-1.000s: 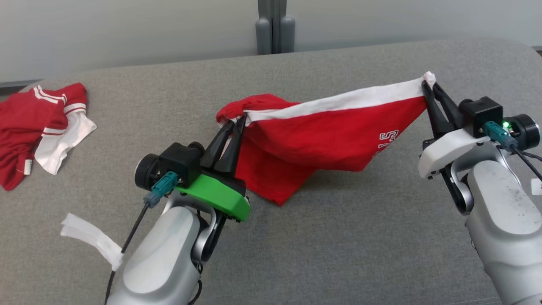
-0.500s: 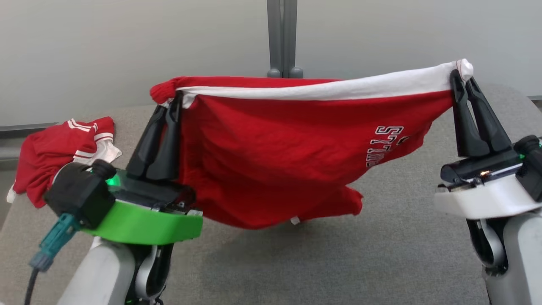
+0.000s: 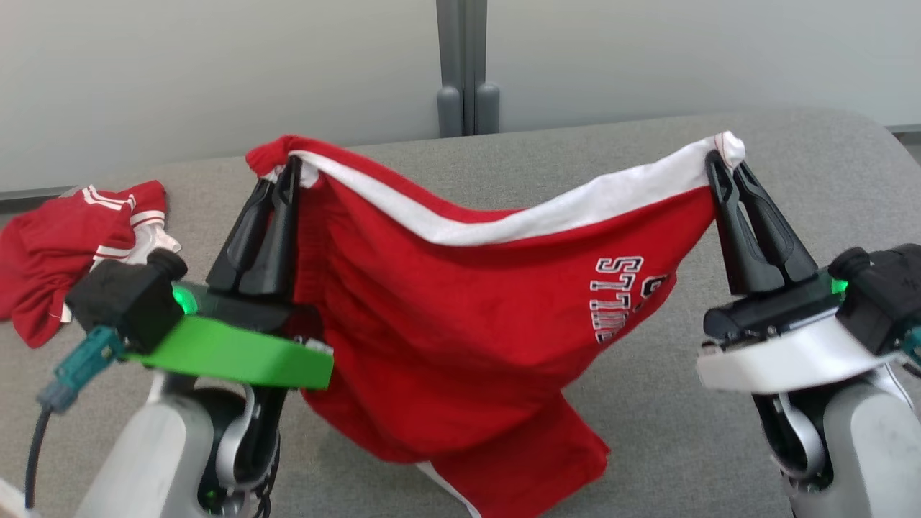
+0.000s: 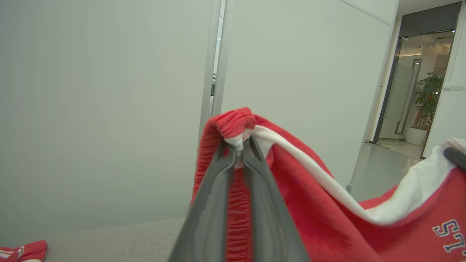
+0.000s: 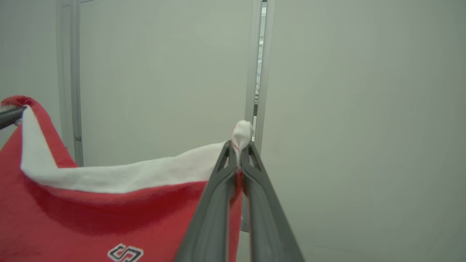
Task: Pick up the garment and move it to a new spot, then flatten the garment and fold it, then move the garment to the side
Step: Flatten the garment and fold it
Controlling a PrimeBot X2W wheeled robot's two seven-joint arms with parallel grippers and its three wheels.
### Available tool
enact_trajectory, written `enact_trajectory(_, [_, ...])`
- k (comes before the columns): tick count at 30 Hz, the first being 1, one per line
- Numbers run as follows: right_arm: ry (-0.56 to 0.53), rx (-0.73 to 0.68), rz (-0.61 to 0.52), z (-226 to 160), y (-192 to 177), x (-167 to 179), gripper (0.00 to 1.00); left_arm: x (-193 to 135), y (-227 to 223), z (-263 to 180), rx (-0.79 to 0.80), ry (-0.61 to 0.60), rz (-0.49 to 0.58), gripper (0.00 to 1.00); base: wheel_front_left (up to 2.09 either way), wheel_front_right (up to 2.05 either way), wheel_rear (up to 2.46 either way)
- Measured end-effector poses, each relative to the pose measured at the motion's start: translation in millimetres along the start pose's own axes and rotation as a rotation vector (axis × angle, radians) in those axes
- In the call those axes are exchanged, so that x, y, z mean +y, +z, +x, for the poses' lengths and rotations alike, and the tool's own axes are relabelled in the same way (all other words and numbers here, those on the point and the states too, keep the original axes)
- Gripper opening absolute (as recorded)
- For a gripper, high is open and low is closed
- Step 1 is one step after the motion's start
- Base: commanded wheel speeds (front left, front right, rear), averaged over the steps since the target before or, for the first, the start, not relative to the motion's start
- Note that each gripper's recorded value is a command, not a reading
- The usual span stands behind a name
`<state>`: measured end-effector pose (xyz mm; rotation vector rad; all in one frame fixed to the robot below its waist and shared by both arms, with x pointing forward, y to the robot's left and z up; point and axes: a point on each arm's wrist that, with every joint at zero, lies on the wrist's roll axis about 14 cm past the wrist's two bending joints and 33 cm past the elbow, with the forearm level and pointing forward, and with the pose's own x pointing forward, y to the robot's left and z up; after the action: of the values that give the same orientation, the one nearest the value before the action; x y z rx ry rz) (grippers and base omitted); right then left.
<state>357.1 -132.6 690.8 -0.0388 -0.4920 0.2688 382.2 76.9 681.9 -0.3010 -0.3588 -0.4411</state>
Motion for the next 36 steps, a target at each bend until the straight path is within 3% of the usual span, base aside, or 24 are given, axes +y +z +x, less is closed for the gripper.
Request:
enact_trajectory(7, [-0.078, 0.037, 0.02, 73.7, -52.0, -44.3, 0.0, 24.2, -32.4, 84.0, 0.08, -0.051, 0.001, 0.0, 0.0, 0.0, 0.0])
enact_trajectory(14, [-0.122, -0.098, -0.1, 171.2, -45.6, -83.9, 0.0, 44.8, 4.7, 187.1, -0.112, -0.064, 0.052, 0.0, 0.0, 0.0, 0.0])
enact_trajectory(17, [-0.133, -0.097, -0.119, 187.9, -58.2, -90.0, 0.0, 55.8, -7.0, 206.9, -0.14, -0.053, 0.029, 0.0, 0.0, 0.0, 0.0])
enact_trajectory(22, [-0.117, -0.002, -0.102, 177.0, -114.6, -82.8, 0.0, 89.1, -95.8, 199.0, 0.015, 0.02, -0.028, 0.0, 0.0, 0.0, 0.0])
enact_trajectory(28, [-0.118, 0.195, 0.021, 119.1, -203.9, -65.5, 0.0, 112.2, -198.5, 147.5, 0.215, 0.093, -0.095, 0.0, 0.0, 0.0, 0.0])
enact_trajectory(32, [-0.158, 0.239, 0.093, 87.7, -221.4, -63.4, 0.0, 114.5, -220.2, 111.3, 0.248, 0.129, -0.137, 0.0, 0.0, 0.0, 0.0])
enact_trajectory(36, [-0.193, 0.243, 0.127, 64.7, -216.5, -64.6, 0.0, 113.9, -212.6, 83.7, 0.225, 0.164, -0.154, 0.0, 0.0, 0.0, 0.0])
